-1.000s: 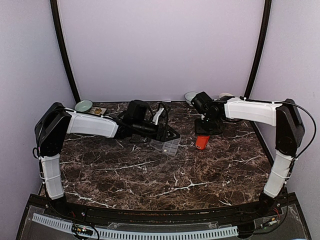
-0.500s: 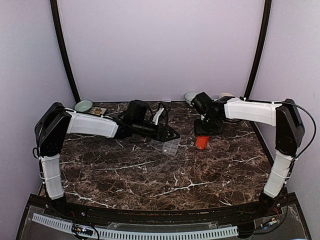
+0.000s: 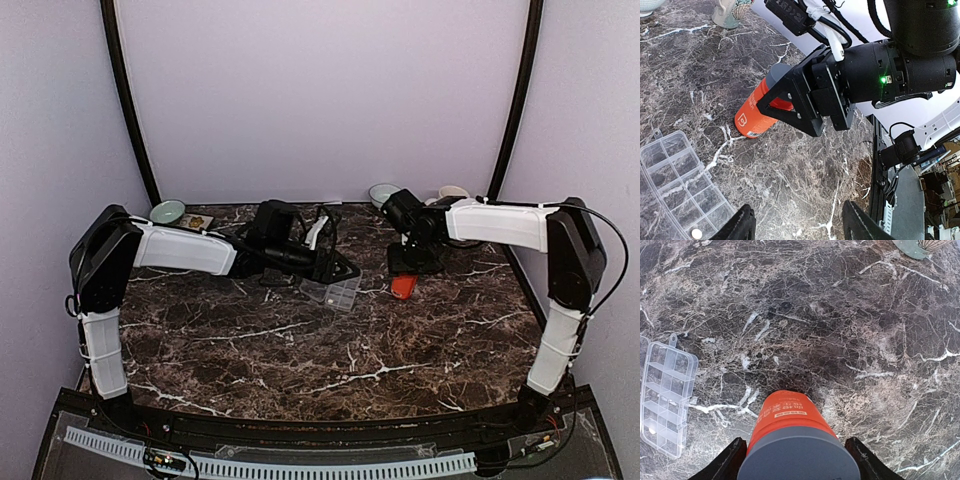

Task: Sort the pills into containers
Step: Pick up the pill bottle from the center of the board.

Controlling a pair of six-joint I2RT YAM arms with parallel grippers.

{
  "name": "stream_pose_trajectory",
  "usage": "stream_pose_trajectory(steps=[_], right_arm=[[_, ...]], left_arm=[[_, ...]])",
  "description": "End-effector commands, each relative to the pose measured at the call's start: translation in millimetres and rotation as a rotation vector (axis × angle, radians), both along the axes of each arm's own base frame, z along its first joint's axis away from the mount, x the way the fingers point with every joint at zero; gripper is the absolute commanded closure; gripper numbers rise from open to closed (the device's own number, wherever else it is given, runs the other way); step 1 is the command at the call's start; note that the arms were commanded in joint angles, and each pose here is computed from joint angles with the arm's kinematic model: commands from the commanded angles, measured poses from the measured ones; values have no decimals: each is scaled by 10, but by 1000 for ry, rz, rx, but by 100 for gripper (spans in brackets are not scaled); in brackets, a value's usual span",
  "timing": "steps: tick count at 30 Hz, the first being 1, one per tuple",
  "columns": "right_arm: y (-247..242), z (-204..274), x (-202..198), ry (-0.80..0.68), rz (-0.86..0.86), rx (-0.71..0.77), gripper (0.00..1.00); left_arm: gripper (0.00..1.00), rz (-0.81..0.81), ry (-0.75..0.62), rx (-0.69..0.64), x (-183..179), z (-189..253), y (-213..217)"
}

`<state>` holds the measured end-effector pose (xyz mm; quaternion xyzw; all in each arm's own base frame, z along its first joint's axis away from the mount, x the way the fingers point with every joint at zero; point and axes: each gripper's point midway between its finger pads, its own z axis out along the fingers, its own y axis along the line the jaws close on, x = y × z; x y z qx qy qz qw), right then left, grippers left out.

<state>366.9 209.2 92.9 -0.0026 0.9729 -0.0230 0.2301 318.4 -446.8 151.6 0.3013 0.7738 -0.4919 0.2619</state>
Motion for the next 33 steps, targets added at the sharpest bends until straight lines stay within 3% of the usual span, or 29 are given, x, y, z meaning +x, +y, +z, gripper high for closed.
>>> stream_pose_trajectory(steps=[1,9,16,33], right_arm=[[54,-76,7,4,7,12,34],[87,-100,22,5,11,25,39],[74,-114,9,7,9,26,50],[79,48,11,-36,26,49,56]], left_arm=[[38,-11,-36,-16,5,179,-29],[38,-10,-36,-9,5,161,-16],[38,-7,-32,-8,3,152,-9],[38,4,-23,-16,5,151,-2]])
